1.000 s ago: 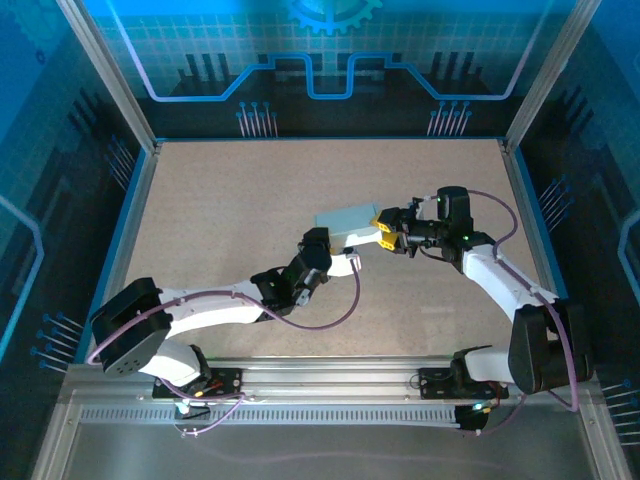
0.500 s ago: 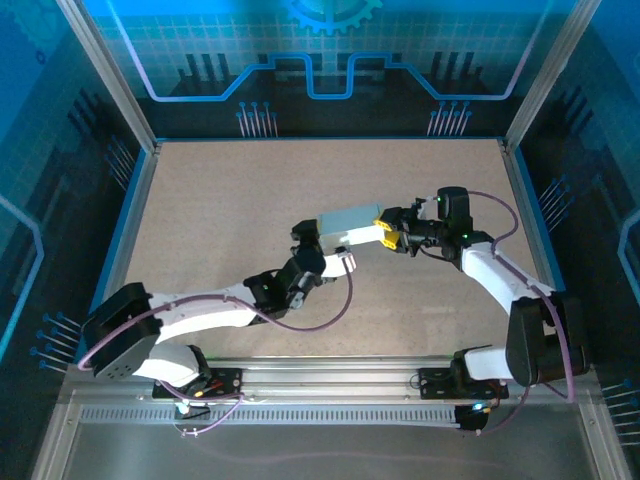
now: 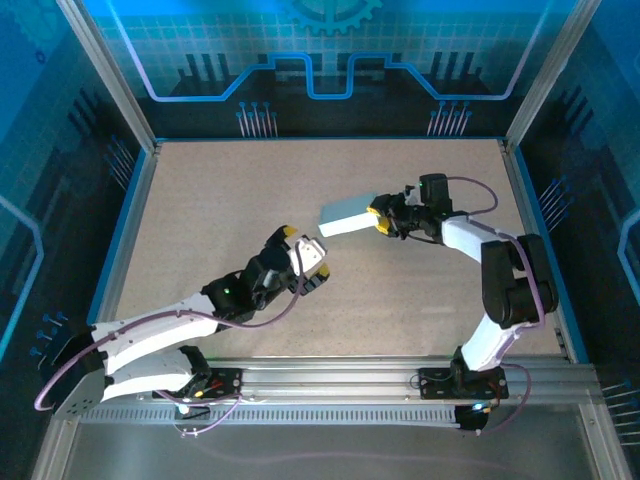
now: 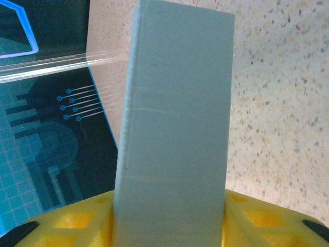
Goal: Fold the paper box
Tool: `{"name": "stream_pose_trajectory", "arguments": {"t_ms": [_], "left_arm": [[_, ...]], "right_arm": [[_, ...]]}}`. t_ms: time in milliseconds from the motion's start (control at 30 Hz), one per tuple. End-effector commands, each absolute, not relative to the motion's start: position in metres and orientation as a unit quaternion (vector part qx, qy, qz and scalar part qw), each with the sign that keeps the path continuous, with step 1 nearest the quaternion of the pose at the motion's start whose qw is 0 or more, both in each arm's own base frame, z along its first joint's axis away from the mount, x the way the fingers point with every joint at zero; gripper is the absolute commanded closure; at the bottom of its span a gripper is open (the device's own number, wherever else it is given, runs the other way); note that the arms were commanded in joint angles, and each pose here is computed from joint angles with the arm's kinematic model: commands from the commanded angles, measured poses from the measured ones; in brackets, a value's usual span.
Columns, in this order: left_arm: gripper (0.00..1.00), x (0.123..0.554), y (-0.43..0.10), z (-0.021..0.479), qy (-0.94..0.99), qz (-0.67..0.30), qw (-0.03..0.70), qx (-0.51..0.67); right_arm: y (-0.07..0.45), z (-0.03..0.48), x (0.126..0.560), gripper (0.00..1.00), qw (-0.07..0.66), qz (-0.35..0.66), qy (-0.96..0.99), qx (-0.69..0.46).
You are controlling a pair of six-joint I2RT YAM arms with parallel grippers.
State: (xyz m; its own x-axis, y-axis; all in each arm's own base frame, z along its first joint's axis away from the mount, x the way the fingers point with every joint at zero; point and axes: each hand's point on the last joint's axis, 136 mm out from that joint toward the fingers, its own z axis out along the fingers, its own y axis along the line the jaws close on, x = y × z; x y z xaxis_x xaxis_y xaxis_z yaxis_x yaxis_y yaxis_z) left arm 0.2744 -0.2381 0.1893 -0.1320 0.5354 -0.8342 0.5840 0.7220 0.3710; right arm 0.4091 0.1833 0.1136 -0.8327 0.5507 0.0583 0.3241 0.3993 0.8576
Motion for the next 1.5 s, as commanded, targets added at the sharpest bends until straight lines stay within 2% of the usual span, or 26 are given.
{"name": "stream_pose_trajectory", "arguments": {"t_ms": [0, 167, 367, 633, 833, 1233, 1367, 1467], "left_arm": [[0.01, 0.266, -0.239, 0.185, 0.767, -0.074, 0.525, 0.362], [0.01, 0.27, -0.237, 0.182, 0.774, -0.085, 0.518, 0.353], [0.01, 0.273, -0.237, 0.18, 0.779, -0.087, 0.513, 0.351], [0.01, 0.286, -0.224, 0.177, 0.803, -0.117, 0.505, 0.295], [0.01, 0.307, -0.199, 0.183, 0.821, -0.156, 0.509, 0.206], [0.01, 0.356, -0.075, 0.17, 0.828, -0.07, 0.554, 0.044], [0.01, 0.359, -0.036, 0.155, 0.818, -0.046, 0.574, -0.003], [0.01, 0.359, -0.021, 0.143, 0.808, -0.038, 0.587, -0.01]], "right_arm": [[0.187, 0.11, 0.426, 0.5, 0.146, 0.47, 0.835, 0.245], [0.184, 0.094, 0.431, 0.43, 0.143, 0.452, 0.844, 0.251], [0.181, 0.098, 0.431, 0.2, 0.153, 0.443, 0.852, 0.233], [0.167, 0.083, 0.428, 0.04, 0.146, 0.413, 0.869, 0.23], [0.146, 0.083, 0.416, 0.0, 0.172, 0.351, 0.896, 0.212], [0.025, 0.163, 0.377, 0.0, 0.414, 0.031, 0.903, 0.108], [-0.004, 0.164, 0.364, 0.0, 0.462, -0.046, 0.882, 0.077], [-0.022, 0.147, 0.357, 0.0, 0.473, -0.068, 0.875, 0.078]]}}
